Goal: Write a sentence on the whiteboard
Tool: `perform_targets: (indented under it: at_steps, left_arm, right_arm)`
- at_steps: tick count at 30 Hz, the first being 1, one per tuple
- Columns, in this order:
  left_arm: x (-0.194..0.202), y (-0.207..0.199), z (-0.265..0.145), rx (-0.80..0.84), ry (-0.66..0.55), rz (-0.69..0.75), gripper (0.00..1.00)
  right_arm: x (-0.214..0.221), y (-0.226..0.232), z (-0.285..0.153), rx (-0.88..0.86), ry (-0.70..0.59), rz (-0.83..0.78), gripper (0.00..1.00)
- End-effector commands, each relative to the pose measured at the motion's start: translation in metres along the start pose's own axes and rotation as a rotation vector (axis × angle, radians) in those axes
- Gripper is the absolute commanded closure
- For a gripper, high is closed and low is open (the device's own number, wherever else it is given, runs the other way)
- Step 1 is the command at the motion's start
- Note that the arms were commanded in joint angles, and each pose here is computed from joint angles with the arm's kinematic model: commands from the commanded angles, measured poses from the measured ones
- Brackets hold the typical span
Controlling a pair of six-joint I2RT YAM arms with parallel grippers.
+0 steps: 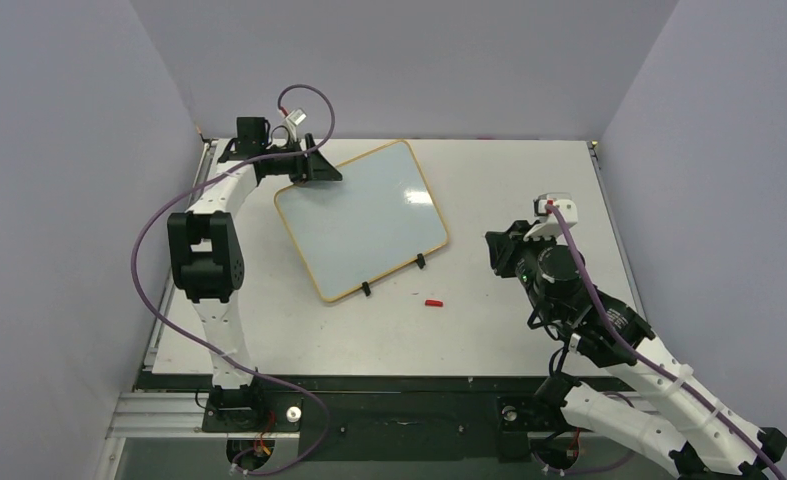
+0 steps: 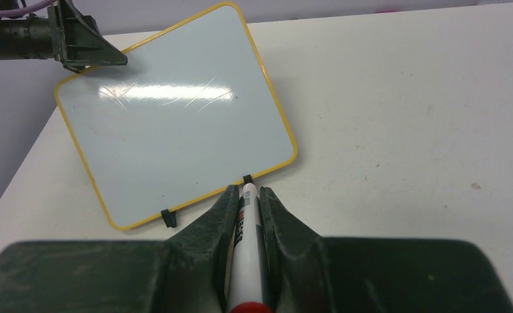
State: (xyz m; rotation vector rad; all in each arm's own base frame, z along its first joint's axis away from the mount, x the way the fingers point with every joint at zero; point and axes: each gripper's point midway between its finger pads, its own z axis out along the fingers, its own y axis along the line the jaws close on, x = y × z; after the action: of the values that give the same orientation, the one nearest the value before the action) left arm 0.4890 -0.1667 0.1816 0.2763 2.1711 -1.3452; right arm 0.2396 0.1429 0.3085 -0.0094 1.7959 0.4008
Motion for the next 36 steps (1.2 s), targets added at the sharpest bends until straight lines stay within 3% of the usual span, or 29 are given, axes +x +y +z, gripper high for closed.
perform_targets:
  at_steps: [1, 4, 9, 13, 18, 24, 36]
  left_arm:
    - [-0.006, -0.008, 0.002, 0.012, 0.007, 0.05, 0.39]
    - [-0.001, -0.002, 0.003, -0.002, 0.021, 0.03, 0.44]
    - [-0.001, 0.001, 0.006, -0.004, 0.024, 0.009, 0.71]
    - [-0.001, 0.003, 0.007, -0.016, 0.024, 0.007, 0.88]
    - [-0.009, 0.001, 0.004, -0.046, 0.008, 0.001, 0.99]
    - [-0.025, -0.007, -0.001, -0.138, -0.042, -0.011, 1.0]
    - [-0.049, -0.031, -0.016, -0.359, -0.16, 0.108, 1.0]
  right_arm:
    - [-0.016, 0.011, -0.003, -0.037, -0.03, 0.022, 1.0]
    - [-0.016, 0.013, -0.001, -0.036, -0.025, 0.013, 1.0]
    - [-0.021, 0.018, 0.001, -0.043, -0.027, 0.001, 1.0]
    - [-0.021, 0.018, 0.004, -0.032, -0.026, -0.013, 1.0]
    - [-0.018, 0.018, 0.007, -0.026, -0.016, -0.027, 1.0]
    - [-0.015, 0.017, 0.009, -0.018, -0.01, -0.029, 1.0]
    - [-0.016, 0.019, 0.005, -0.047, -0.036, -0.007, 1.0]
